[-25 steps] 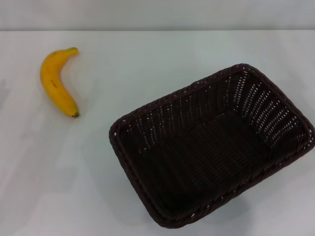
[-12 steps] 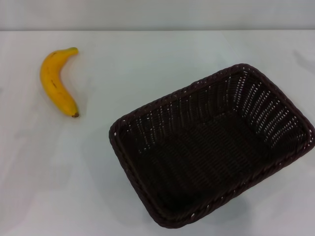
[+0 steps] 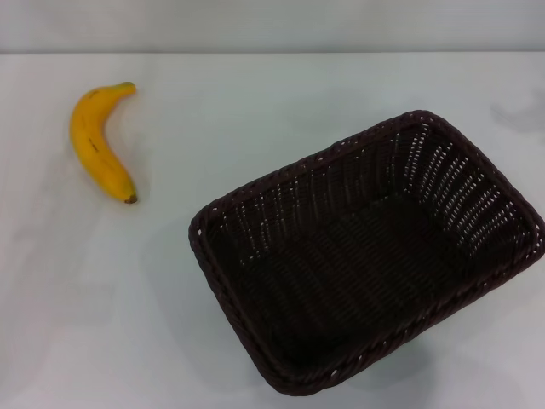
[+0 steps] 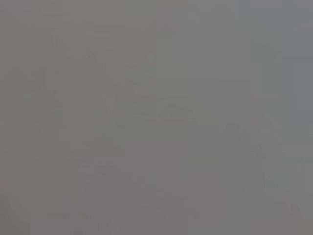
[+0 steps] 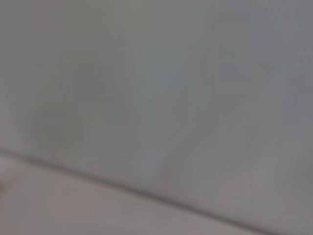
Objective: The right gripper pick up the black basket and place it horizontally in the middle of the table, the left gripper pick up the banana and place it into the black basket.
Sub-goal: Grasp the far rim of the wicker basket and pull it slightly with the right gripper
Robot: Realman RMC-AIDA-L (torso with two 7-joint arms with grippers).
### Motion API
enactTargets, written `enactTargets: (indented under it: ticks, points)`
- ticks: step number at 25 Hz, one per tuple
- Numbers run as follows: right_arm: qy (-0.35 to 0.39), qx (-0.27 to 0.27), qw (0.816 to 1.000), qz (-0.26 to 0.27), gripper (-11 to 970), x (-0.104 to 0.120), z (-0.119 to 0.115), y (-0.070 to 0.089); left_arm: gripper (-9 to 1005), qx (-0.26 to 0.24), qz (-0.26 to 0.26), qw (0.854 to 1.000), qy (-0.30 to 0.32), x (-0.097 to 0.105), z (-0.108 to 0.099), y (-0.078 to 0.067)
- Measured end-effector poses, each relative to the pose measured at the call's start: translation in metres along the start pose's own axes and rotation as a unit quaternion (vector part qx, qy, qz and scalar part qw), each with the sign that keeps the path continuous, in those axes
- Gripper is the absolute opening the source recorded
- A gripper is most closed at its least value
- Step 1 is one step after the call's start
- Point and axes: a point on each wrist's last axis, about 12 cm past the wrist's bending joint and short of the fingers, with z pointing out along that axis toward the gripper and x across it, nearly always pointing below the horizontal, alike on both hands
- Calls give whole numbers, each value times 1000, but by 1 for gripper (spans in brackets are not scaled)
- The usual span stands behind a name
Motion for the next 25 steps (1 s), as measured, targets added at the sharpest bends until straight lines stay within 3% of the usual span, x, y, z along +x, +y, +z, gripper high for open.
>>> enactTargets:
  ticks: [6,17,25]
  points:
    - [116,7,993,-27,793,-21,14,27,879,4,0,1000,5,2,7,-3]
    - [266,-56,961,-48,776,-28,85,87,879,-5,21,1000,12,-5,3,15]
    - [330,-53,942,-36,756,-19,104,94,879,-4,29,999,20,-9,5,23]
